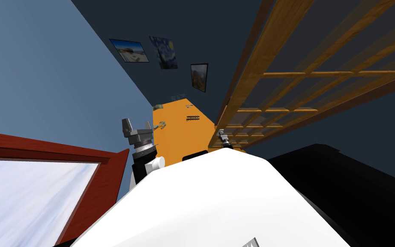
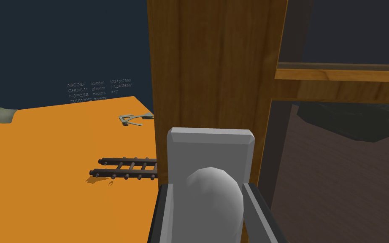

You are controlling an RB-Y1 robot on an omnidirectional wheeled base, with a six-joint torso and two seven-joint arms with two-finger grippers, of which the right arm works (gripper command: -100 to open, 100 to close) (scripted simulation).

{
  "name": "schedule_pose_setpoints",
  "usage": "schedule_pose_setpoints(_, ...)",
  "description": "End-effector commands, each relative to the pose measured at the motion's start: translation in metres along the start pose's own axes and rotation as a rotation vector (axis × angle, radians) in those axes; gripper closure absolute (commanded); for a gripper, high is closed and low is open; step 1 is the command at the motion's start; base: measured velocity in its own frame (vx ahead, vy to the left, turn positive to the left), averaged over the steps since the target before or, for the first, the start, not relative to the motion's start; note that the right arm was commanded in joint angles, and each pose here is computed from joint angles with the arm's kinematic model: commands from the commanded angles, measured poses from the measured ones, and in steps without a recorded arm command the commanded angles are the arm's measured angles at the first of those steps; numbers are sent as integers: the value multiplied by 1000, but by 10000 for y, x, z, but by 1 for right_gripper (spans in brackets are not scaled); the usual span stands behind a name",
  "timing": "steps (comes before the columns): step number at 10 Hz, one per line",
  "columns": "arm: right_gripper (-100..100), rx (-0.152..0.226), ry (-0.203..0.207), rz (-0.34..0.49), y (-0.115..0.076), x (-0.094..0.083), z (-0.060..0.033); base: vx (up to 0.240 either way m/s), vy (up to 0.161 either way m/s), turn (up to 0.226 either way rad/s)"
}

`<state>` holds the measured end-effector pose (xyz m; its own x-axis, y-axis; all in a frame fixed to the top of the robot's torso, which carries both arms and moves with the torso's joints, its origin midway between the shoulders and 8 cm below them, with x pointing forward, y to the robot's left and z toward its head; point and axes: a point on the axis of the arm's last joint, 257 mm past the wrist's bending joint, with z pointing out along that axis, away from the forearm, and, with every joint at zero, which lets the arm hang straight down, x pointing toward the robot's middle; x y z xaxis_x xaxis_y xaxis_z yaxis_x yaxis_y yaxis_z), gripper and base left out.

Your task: Pull the door open

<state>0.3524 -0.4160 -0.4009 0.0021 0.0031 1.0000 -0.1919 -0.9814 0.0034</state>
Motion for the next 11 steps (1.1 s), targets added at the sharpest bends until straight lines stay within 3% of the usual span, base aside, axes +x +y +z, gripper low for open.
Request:
schedule_pose_setpoints(1,100,-1,0,-1,10,-1,-7,1,4,10)
schedule_pose_setpoints(2,100,15,1,-1,1,2,-44,0,0,0)
schedule_pose_setpoints(11,100,15,1,-1,1,2,-44,0,0,1)
